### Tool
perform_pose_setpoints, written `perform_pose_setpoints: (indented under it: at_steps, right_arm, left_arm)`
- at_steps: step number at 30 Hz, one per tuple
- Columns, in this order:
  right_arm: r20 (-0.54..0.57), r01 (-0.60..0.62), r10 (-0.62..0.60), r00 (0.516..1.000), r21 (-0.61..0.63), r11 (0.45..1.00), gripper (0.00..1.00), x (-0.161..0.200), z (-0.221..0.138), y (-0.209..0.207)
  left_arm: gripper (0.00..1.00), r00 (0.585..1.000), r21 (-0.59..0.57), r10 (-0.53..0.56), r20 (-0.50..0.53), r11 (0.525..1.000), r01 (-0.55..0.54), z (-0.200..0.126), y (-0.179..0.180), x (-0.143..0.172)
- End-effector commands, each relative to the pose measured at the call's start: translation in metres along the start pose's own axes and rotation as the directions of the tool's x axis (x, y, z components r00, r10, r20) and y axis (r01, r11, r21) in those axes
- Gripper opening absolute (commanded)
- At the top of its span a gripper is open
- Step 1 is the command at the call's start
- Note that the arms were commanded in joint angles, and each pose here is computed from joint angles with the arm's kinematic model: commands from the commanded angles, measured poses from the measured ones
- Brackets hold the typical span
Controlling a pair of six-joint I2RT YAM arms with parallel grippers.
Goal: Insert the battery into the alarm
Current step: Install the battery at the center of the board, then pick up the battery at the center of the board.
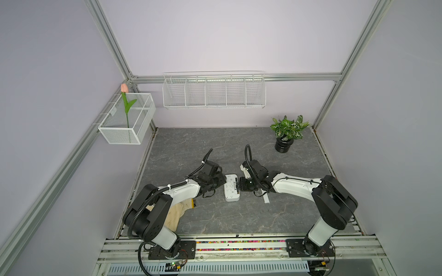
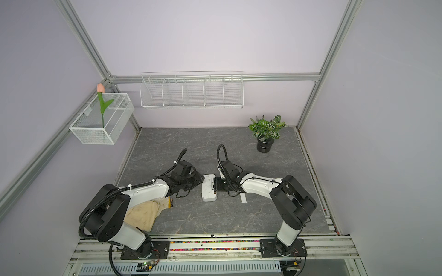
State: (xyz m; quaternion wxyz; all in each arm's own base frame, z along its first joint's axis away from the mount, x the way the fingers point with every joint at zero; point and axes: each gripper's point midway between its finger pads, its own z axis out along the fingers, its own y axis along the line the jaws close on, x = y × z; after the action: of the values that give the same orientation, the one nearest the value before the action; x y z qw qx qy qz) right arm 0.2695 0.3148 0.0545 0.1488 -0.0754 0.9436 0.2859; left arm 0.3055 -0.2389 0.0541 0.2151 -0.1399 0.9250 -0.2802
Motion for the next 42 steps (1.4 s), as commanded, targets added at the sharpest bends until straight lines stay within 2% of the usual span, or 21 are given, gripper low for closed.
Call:
perform_pose_setpoints:
  at_steps: [1,11,17,23,27,30,34,38,42]
  right_arm:
    - [-0.021,-0.010,0.011,1.000,0.047,0.999,0.23,0.007,0.006,-0.010]
    - [-0.043,-0.005,0.009,0.999,0.082,0.997,0.19,0.017,0.006,-0.020]
    - [-0.021,-0.004,0.006,1.000,0.066,0.998,0.22,0.010,0.001,-0.012]
    - [0.072,-0.007,0.003,0.997,0.055,0.998,0.30,-0.019,-0.019,0.004]
    - [0.139,0.028,-0.030,0.990,0.016,0.999,0.34,-0.033,-0.041,0.020]
    - [0.191,0.064,-0.063,0.980,0.003,0.998,0.35,-0.035,-0.062,0.024]
    - [0.254,0.121,-0.136,0.958,0.073,0.990,0.32,-0.027,-0.088,0.006]
    - [0.291,0.164,-0.221,0.931,0.208,0.964,0.29,-0.011,-0.103,-0.034]
    - [0.343,0.225,-0.308,0.887,0.261,0.939,0.28,0.000,-0.110,-0.055]
  left_arm:
    - [0.51,0.998,-0.095,-0.021,-0.066,0.995,0.014,0.007,0.032,0.021]
    - [0.51,0.997,-0.087,-0.022,-0.068,0.996,0.016,0.006,0.030,0.021]
    - [0.51,0.998,-0.085,0.011,-0.058,0.996,-0.016,0.000,0.022,0.013]
    - [0.53,0.995,-0.159,0.104,0.002,0.982,-0.102,-0.029,0.004,-0.023]
    - [0.54,0.992,-0.177,0.114,0.061,0.979,-0.102,-0.056,-0.003,-0.051]
    - [0.55,0.988,-0.225,0.136,0.073,0.967,-0.116,-0.077,-0.002,-0.060]
    - [0.53,0.991,-0.278,0.128,0.040,0.954,-0.112,-0.095,0.010,-0.050]
    - [0.53,0.994,-0.348,0.098,-0.042,0.931,-0.106,-0.106,0.037,-0.025]
    - [0.53,0.993,-0.426,0.053,-0.109,0.900,-0.095,-0.116,0.069,0.002]
